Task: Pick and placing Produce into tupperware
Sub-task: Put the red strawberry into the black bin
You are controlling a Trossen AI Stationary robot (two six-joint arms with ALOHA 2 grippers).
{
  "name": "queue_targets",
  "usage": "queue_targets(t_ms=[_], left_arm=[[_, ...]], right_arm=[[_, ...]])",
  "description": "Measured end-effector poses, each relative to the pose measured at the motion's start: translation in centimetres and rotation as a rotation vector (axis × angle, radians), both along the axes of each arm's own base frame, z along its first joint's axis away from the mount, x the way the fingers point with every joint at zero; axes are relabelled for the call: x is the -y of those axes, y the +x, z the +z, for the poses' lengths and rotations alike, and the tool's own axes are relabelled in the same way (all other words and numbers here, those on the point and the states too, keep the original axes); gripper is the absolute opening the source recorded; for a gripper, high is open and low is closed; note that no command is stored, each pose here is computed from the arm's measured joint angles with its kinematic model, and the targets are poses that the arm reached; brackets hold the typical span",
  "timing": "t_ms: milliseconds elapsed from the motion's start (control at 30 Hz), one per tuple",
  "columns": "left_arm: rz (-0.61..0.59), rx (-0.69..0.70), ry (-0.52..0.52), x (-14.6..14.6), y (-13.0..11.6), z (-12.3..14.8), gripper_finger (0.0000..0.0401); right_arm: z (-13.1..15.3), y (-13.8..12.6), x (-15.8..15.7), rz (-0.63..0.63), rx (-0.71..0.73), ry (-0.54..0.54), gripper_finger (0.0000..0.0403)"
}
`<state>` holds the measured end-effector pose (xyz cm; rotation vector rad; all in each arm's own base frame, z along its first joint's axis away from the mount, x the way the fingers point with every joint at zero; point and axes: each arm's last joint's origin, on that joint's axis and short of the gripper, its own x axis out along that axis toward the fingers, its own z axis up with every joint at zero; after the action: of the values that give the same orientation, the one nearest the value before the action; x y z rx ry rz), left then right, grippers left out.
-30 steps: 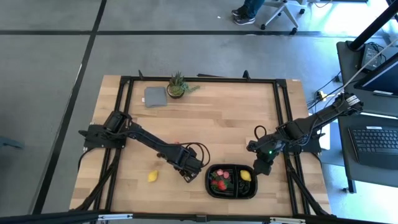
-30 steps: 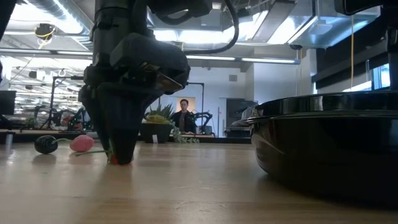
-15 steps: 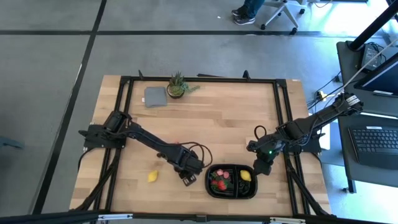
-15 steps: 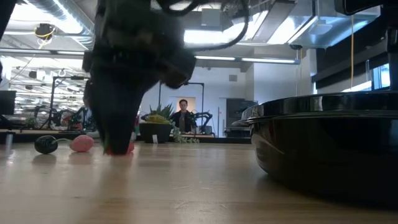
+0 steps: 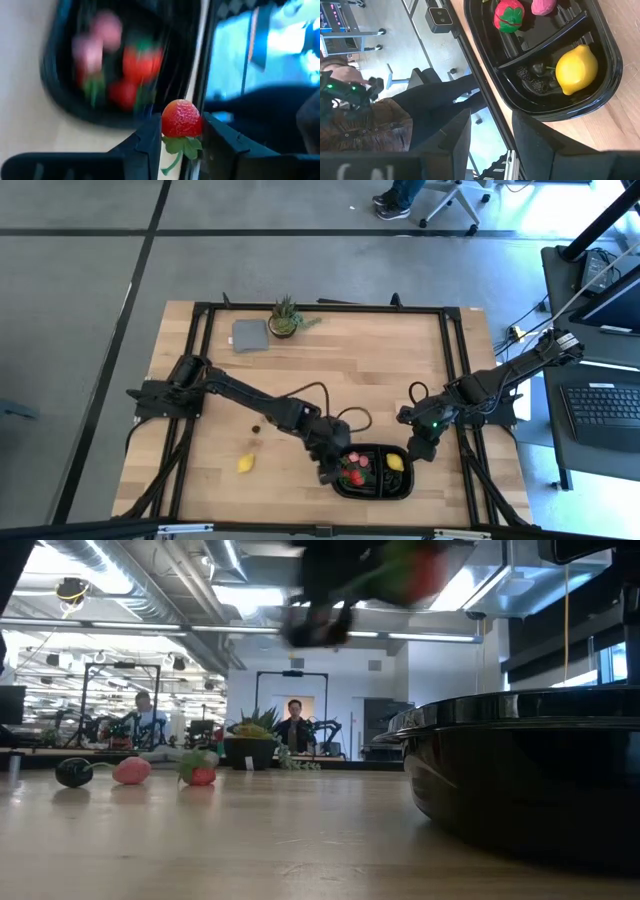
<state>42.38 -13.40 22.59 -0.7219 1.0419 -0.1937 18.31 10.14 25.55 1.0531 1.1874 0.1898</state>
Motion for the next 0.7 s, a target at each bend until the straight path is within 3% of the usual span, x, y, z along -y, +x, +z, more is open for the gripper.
queue_targets(t_ms=[100,333,567,700], left_arm=[[0.059,0.109,0.075,-0.3,0.7,0.7,0.0106],[0.137,0.172,0.261,0.0,0.7,0.7,0.0121],[0.121,0.181,0.277,0.3,0.6,0.6,0.0110],[0.109,0.157,0.277,0.6,1.2,-1.1,0.0118]], right_arm=[[0.0,0.0,0.0,0.000,0.000,0.000,0.0147],[0.0,0.0,0.0,0.000,0.001,0.000,0.0147],[0.0,0.0,0.0,0.002,0.002,-0.002,0.0147],[0.0,0.0,0.0,0.000,0.000,-0.001,0.0147]])
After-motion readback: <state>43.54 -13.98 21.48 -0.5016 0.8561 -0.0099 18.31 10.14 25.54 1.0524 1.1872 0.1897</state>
